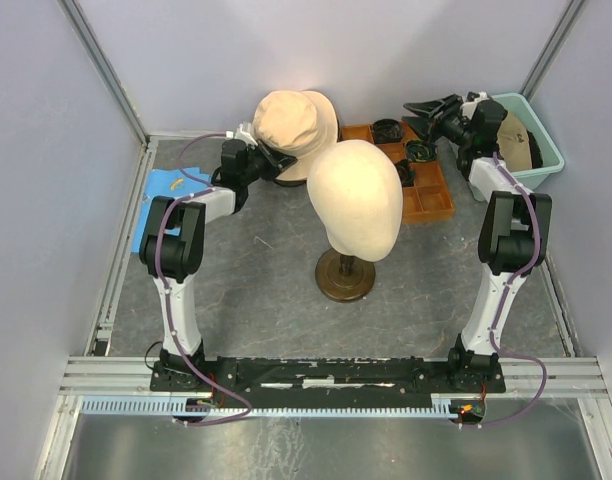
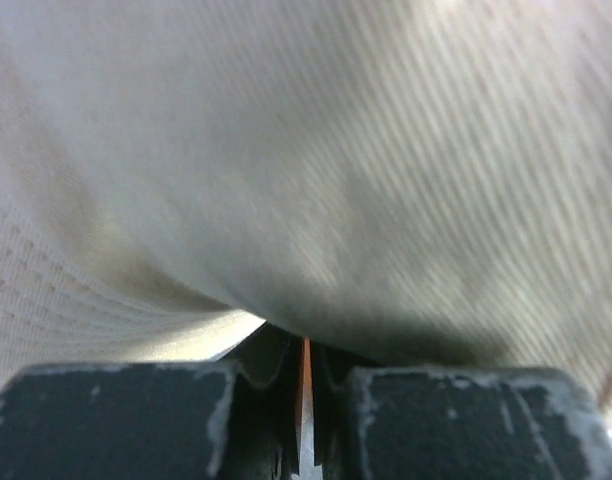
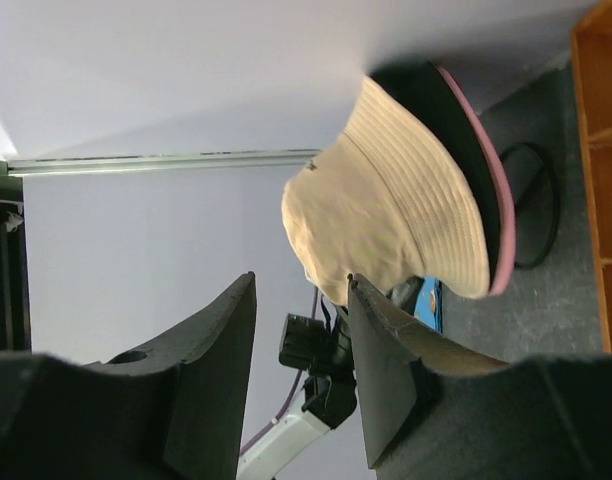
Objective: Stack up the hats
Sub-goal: Move the hat stand to the center of the board.
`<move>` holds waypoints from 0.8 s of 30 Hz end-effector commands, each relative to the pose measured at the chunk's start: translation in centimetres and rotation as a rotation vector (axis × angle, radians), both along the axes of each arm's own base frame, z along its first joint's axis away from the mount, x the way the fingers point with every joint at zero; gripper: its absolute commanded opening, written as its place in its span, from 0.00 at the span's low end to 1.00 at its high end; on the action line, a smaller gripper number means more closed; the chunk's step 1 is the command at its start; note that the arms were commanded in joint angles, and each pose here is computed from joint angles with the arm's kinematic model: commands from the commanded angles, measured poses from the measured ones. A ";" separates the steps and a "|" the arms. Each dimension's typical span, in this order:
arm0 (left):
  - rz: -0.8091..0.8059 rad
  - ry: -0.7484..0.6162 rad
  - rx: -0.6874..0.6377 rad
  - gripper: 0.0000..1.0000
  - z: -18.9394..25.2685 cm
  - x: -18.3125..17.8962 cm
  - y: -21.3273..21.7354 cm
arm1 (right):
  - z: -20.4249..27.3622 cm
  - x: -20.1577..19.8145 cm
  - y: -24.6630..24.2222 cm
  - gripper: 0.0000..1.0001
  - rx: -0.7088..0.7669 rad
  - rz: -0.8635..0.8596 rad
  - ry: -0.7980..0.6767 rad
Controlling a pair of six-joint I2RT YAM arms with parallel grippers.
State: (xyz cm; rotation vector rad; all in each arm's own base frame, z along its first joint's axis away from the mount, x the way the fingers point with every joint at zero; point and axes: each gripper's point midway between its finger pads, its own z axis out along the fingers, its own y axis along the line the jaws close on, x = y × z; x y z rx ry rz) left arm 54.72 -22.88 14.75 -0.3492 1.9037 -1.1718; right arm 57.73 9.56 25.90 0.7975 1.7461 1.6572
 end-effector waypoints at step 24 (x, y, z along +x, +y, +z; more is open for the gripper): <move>0.157 -0.180 0.128 0.49 16.4 -8.7 8.9 | 1.7 0.5 -12.1 0.59 -0.934 -0.267 0.193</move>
